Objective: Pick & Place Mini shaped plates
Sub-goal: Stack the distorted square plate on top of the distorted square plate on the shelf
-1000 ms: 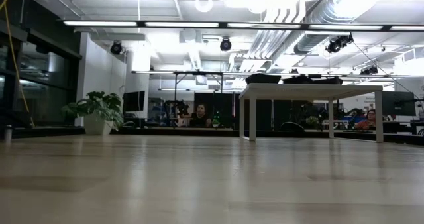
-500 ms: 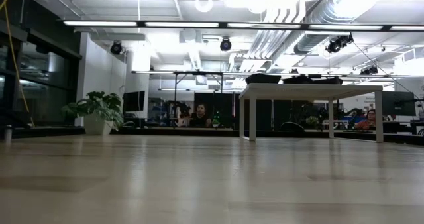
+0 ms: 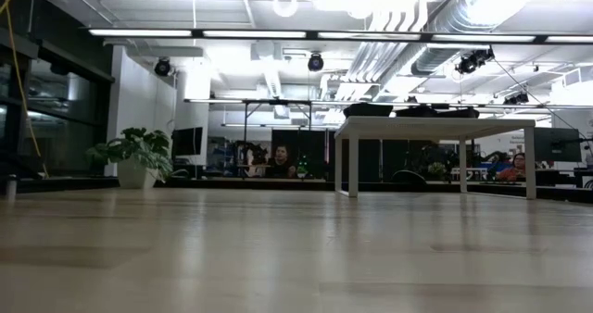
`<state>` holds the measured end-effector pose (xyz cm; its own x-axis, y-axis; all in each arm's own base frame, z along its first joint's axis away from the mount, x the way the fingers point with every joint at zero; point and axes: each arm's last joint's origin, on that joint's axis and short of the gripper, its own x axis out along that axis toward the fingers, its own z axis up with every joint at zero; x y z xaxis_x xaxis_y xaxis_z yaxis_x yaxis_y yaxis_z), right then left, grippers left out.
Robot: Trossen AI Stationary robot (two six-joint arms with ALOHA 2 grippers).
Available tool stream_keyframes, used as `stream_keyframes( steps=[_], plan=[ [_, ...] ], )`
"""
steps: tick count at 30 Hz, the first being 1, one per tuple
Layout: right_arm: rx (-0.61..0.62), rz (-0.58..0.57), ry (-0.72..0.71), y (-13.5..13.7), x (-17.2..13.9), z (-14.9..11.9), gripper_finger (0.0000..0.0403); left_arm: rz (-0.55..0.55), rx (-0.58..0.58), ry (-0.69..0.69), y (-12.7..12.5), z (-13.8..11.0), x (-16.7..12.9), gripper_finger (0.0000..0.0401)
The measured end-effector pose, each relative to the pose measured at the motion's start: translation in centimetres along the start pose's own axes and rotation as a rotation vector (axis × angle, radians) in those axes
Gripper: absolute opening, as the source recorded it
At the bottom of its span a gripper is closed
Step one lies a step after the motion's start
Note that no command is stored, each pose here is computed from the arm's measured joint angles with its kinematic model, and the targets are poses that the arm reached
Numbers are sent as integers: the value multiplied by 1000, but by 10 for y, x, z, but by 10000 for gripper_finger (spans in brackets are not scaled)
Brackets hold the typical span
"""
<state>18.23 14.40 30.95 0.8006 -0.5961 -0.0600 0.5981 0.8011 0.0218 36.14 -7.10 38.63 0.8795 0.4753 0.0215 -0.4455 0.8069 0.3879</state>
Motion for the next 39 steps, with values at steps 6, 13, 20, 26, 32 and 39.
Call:
stream_keyframes(
  steps=[6,13,20,26,32,39],
  plan=[
    [-15,-80,-37,-1,1,3,150,51,37,-24,11,1,8,0],
    [42,-163,-50,-6,16,6,189,125,53,-34,29,-4,22,0],
    [90,-215,-50,-11,38,14,194,150,77,-42,50,-11,37,0],
    [132,-240,-58,-18,57,23,189,151,102,-41,64,-23,53,0],
    [162,-265,-69,-25,72,27,188,106,130,-79,77,-35,70,0],
    [179,-279,-69,-34,87,29,185,87,135,-118,91,-47,85,0]
  ],
)
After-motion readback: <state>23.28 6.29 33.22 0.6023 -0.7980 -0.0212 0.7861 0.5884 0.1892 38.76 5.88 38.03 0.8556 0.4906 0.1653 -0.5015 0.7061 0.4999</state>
